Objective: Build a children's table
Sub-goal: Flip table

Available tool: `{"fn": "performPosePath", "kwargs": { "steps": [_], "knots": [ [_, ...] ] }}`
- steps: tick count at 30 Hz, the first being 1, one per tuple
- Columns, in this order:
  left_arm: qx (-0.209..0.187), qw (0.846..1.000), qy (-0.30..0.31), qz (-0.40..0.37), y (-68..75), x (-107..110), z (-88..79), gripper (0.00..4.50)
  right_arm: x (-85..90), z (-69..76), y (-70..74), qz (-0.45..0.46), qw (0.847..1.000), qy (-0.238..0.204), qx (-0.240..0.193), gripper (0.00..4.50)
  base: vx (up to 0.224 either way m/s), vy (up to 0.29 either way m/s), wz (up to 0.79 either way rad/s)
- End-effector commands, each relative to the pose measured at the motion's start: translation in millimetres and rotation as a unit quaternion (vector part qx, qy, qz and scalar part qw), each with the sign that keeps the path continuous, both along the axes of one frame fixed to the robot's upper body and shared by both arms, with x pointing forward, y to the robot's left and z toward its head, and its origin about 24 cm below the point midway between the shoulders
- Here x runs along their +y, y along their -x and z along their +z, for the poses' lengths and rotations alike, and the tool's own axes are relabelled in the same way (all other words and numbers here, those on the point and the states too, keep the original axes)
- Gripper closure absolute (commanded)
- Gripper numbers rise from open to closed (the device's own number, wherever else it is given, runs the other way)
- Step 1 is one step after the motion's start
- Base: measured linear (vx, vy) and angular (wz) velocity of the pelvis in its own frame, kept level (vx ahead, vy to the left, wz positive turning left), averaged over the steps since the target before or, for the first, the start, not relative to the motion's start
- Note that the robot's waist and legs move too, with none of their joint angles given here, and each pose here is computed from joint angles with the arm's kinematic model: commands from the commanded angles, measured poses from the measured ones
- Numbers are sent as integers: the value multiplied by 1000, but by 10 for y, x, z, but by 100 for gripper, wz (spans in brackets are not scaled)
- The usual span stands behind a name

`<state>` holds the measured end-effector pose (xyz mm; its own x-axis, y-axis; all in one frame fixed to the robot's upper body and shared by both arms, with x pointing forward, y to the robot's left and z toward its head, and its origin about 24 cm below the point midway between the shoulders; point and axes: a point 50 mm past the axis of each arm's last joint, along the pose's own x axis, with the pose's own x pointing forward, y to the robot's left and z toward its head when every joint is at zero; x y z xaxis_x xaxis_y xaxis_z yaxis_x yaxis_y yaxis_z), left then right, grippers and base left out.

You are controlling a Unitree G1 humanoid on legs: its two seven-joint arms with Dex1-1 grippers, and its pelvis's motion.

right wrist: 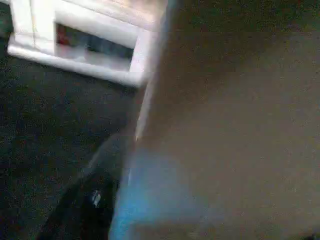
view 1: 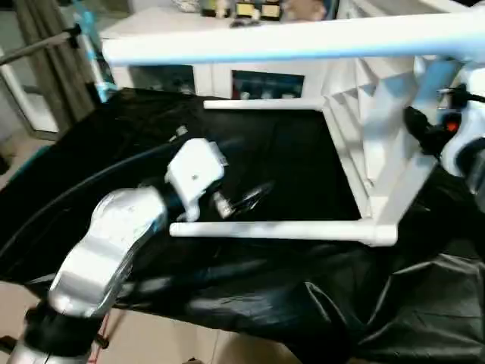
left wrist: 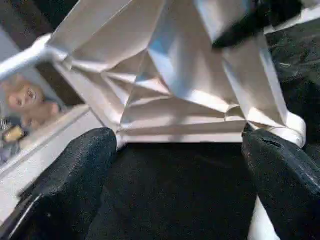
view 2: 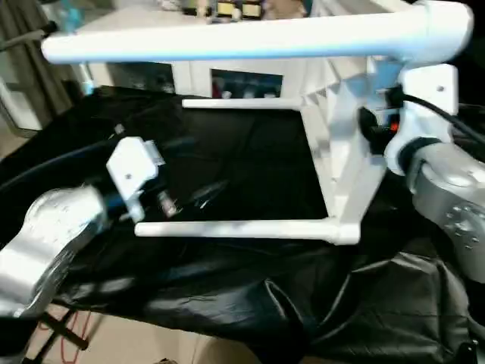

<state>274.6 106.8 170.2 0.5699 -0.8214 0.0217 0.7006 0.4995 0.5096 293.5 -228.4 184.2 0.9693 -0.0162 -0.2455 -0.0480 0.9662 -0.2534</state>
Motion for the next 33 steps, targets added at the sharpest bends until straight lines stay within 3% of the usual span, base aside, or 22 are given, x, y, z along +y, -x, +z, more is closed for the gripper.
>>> {"fn": "performPosePath", "kwargs": {
  "steps": [1,2,4,5,7,8,11,14,16,19,23,25,27,29,33],
  "knots": [
    [-48,999,-15,-20,-11,-95,96,0,71,-66,-21,20,1000,0,-5,141,0,0,0],
    [-79,996,-14,-31,-11,-140,161,0,139,-56,-29,41,999,-15,-31,138,0,0,0],
    [-89,995,-13,-39,-2,-160,193,0,162,-47,-29,47,997,-23,-48,126,0,0,0],
    [-127,991,-13,-36,-1,-179,274,0,194,-59,-10,57,996,-16,-64,102,0,0,0],
    [-152,988,-14,-40,5,-193,326,0,214,-77,5,61,996,-10,-68,97,0,0,0],
    [-211,977,-21,-25,4,-193,455,0,268,-118,68,76,993,-31,-81,89,0,0,0],
    [-267,963,-29,0,-29,-155,571,0,318,-182,160,95,989,-46,-99,64,0,0,0],
    [-272,962,-29,0,-34,-154,575,0,320,-190,166,97,989,-45,-103,51,0,0,0],
    [-296,954,-41,11,-47,-136,571,0,314,-264,215,92,988,-44,-115,26,0,0,0],
    [-359,931,-50,39,-55,-88,597,0,302,-426,277,63,987,-32,-142,18,0,0,0],
    [-406,912,-31,41,-22,-74,677,0,289,-512,270,43,986,-28,-156,18,0,0,0],
    [-407,912,-31,41,-22,-73,678,0,289,-513,269,43,986,-28,-157,18,0,0,0],
    [-452,890,-24,54,-13,-43,739,0,303,-527,240,41,985,-27,-167,18,0,0,0],
    [-457,888,-23,50,-12,-31,713,0,325,-514,200,42,983,-24,-177,18,0,0,0],
    [-424,904,-38,28,-23,-34,552,0,354,-498,160,46,981,-25,-186,18,0,0,0]
  ]
}}
